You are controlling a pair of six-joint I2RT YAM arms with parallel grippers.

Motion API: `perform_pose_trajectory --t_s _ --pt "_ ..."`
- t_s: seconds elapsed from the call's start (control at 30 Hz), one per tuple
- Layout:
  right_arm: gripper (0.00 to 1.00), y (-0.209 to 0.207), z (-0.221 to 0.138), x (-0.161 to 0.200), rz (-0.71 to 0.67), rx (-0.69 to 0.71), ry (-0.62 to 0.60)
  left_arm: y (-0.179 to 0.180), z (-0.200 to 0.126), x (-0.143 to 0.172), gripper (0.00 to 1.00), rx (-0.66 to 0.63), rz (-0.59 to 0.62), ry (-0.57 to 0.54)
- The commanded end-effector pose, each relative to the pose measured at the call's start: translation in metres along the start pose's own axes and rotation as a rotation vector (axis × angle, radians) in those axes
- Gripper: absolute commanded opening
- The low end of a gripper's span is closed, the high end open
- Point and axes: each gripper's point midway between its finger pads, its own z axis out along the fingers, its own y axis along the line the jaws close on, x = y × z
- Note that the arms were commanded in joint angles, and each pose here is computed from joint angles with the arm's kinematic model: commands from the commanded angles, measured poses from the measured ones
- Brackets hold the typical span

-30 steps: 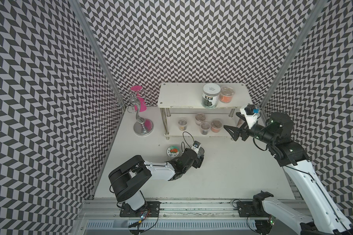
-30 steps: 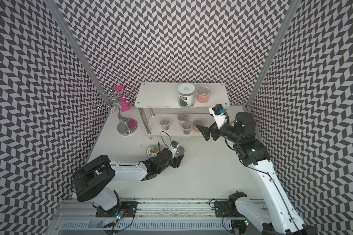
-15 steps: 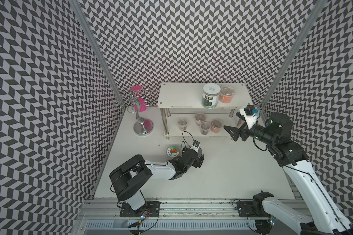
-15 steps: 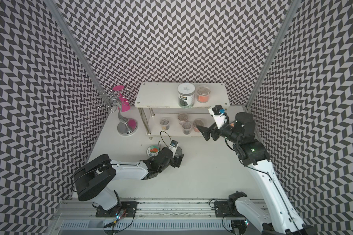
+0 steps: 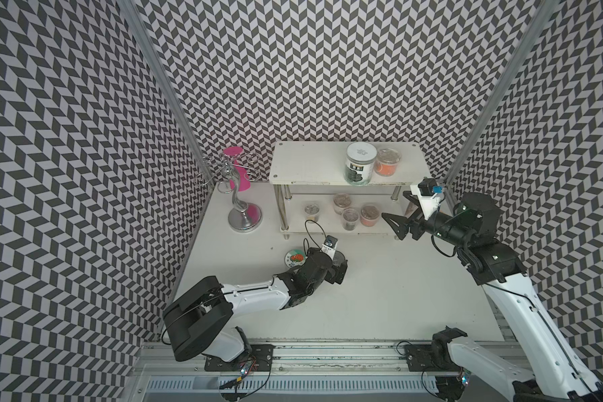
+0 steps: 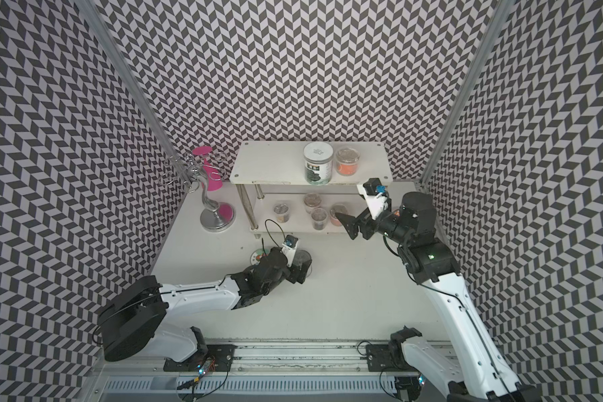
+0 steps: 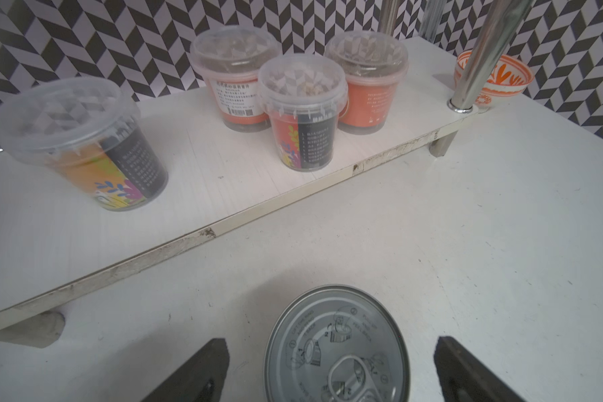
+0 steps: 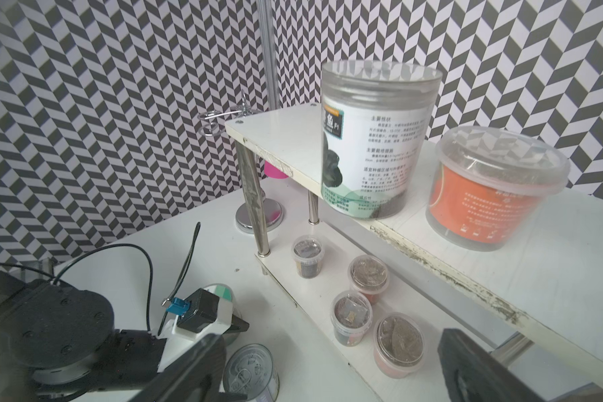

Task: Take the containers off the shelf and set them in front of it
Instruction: 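Place the container at the center of the board, then pick up a container from the shelf.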

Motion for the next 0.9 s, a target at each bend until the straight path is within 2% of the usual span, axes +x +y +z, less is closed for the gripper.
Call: perform_pose_trajectory --t_s 0.0,0.2,0.37,0.57,0.87 --pt "1.0 0.008 -0.004 -0.039 0.014 -0.042 -0.15 -0.002 -0.017 -0.019 0.98 0.026 0.003 -0.007" --pt "1.0 0.011 0.008 -0.072 0.032 -0.106 -0.206 -0.014 -0.055 -0.075 1.0 0.131 -0.004 -0.087" --pt "1.0 0.002 0.038 -0.084 0.029 -0.097 -0.157 -0.024 -0.086 -0.115 1.0 0.255 0.014 -0.164" --pt "1.0 -0.021 0.078 -0.092 0.026 0.013 -0.101 -0.019 -0.103 -0.135 1.0 0.307 0.039 -0.188" --pt "1.0 -0.038 0.121 -0.093 0.005 0.102 -0.065 -0.01 -0.122 -0.154 1.0 0.342 0.02 -0.242"
